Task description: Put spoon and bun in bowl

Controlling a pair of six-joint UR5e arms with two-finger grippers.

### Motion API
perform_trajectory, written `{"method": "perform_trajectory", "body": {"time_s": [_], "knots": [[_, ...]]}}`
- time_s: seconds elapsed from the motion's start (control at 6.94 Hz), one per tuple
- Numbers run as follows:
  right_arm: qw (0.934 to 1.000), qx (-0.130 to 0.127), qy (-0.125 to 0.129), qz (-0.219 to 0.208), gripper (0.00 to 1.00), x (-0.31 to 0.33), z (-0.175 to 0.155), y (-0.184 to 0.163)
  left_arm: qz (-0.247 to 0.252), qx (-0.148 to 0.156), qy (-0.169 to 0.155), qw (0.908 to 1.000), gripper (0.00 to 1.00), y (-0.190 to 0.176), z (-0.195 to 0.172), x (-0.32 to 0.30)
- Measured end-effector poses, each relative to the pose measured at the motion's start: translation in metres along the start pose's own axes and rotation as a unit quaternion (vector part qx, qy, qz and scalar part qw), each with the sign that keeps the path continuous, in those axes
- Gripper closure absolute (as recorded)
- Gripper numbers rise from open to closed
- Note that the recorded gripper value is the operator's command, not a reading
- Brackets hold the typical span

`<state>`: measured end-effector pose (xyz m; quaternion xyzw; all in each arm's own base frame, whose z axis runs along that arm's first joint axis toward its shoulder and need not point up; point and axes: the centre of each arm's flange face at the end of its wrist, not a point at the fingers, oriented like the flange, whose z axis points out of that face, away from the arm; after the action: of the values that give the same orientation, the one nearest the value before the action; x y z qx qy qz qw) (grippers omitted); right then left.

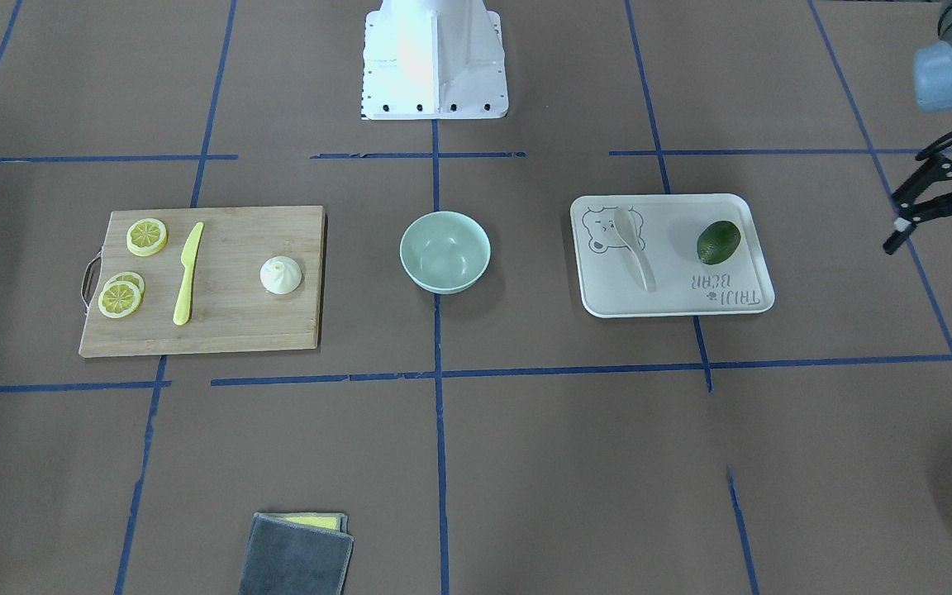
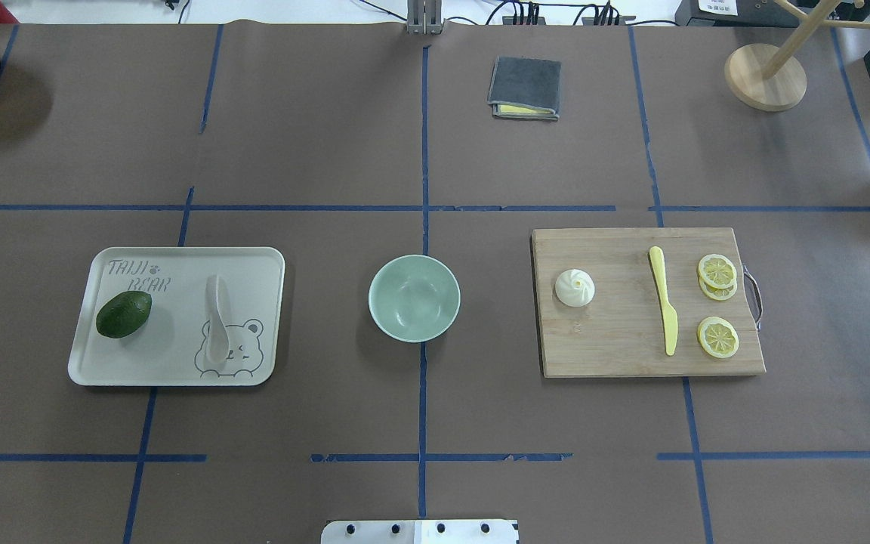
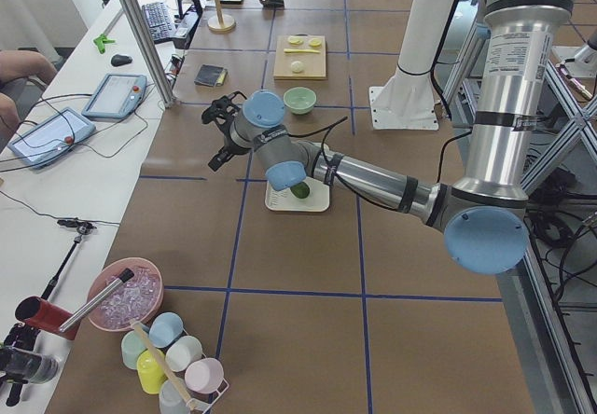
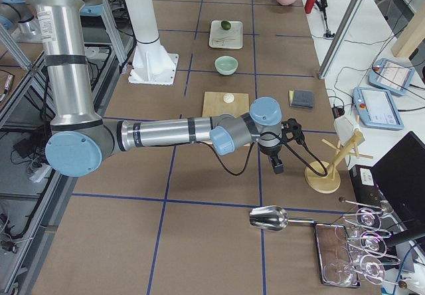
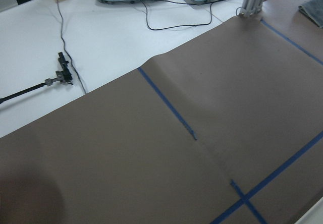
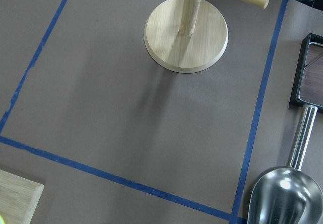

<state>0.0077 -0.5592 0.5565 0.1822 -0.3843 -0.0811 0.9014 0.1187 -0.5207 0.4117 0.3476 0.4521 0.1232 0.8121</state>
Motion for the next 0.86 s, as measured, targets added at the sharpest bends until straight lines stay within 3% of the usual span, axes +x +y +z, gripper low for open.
{"method": "perform_trajectory", "body": {"time_s": [0.29, 0.43, 0.86], "knots": [[1.0, -0.002, 0.0, 0.002, 0.0, 0.002, 0.002, 0.003, -0.095, -0.02, -0.031, 0.9948, 0.0, 0.025, 0.073, 0.078], [1.0, -0.003, 0.0, 0.003, 0.0, 0.003, 0.003, 0.005, -0.148, -0.031, -0.056, 0.9869, 0.08, 0.042, 0.102, 0.111], [1.0, -0.006, 0.0, 0.006, 0.0, 0.006, 0.005, 0.007, -0.314, -0.053, -0.107, 0.9419, 0.35, 0.102, 0.167, 0.205]]}}
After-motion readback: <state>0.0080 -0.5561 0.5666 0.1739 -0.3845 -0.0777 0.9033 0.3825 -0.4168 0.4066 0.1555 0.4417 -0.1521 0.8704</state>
